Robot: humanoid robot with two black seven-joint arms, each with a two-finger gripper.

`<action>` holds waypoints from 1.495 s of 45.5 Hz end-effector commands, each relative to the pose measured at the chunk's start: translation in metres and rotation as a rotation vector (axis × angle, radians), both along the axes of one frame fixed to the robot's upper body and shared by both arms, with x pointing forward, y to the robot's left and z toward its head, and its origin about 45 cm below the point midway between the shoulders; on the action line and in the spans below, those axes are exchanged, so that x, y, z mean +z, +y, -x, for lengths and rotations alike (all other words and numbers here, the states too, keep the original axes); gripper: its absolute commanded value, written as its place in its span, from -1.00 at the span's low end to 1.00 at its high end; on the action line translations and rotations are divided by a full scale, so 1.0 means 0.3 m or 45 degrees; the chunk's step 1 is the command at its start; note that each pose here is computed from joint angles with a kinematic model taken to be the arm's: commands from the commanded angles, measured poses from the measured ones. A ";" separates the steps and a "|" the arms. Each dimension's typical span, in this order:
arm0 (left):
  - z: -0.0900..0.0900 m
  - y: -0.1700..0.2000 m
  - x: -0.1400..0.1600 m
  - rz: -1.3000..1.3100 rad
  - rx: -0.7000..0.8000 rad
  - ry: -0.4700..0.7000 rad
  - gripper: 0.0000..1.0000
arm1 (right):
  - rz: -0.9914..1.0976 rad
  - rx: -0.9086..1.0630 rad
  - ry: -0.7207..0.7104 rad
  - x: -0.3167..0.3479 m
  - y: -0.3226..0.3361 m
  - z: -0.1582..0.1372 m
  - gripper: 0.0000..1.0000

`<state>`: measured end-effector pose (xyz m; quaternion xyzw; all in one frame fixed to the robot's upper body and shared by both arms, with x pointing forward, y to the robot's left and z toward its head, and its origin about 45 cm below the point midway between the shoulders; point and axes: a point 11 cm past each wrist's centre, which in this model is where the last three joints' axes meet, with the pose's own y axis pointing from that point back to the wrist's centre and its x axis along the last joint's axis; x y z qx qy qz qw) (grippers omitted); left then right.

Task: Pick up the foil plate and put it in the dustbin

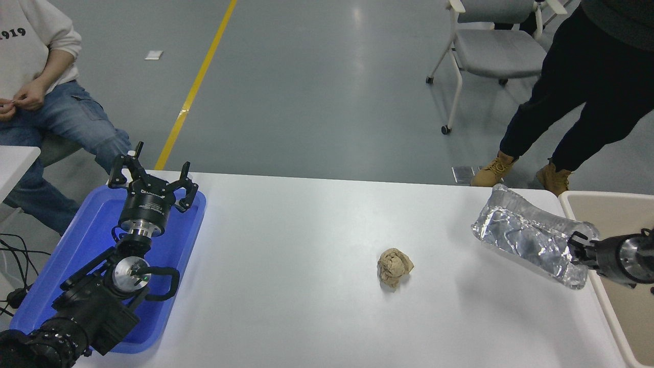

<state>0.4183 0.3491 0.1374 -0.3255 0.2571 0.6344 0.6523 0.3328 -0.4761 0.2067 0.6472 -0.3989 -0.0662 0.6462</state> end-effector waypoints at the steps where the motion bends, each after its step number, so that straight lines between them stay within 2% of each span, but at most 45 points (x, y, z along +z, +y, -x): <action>1: 0.001 0.001 -0.001 0.001 0.002 0.001 1.00 | -0.002 0.076 -0.036 0.322 0.011 -0.092 -1.00; 11: 0.001 0.001 -0.001 0.000 0.001 0.001 1.00 | 0.017 0.174 -0.070 0.540 0.058 -0.141 -1.00; 31: 0.001 0.001 -0.001 0.001 0.002 0.001 1.00 | 0.081 0.261 -0.134 0.810 0.086 -0.140 -1.00; 52: 0.001 0.001 -0.001 0.000 0.001 0.001 1.00 | 0.126 0.236 -0.137 0.798 0.040 -0.139 -1.00; 58: 0.001 0.001 -0.001 0.001 0.002 0.001 1.00 | 0.205 0.129 -0.235 0.745 -0.090 -0.153 -1.00; 68: 0.001 0.001 -0.001 0.000 0.001 0.001 1.00 | 0.366 -0.047 -0.295 0.606 -0.324 -0.142 -1.00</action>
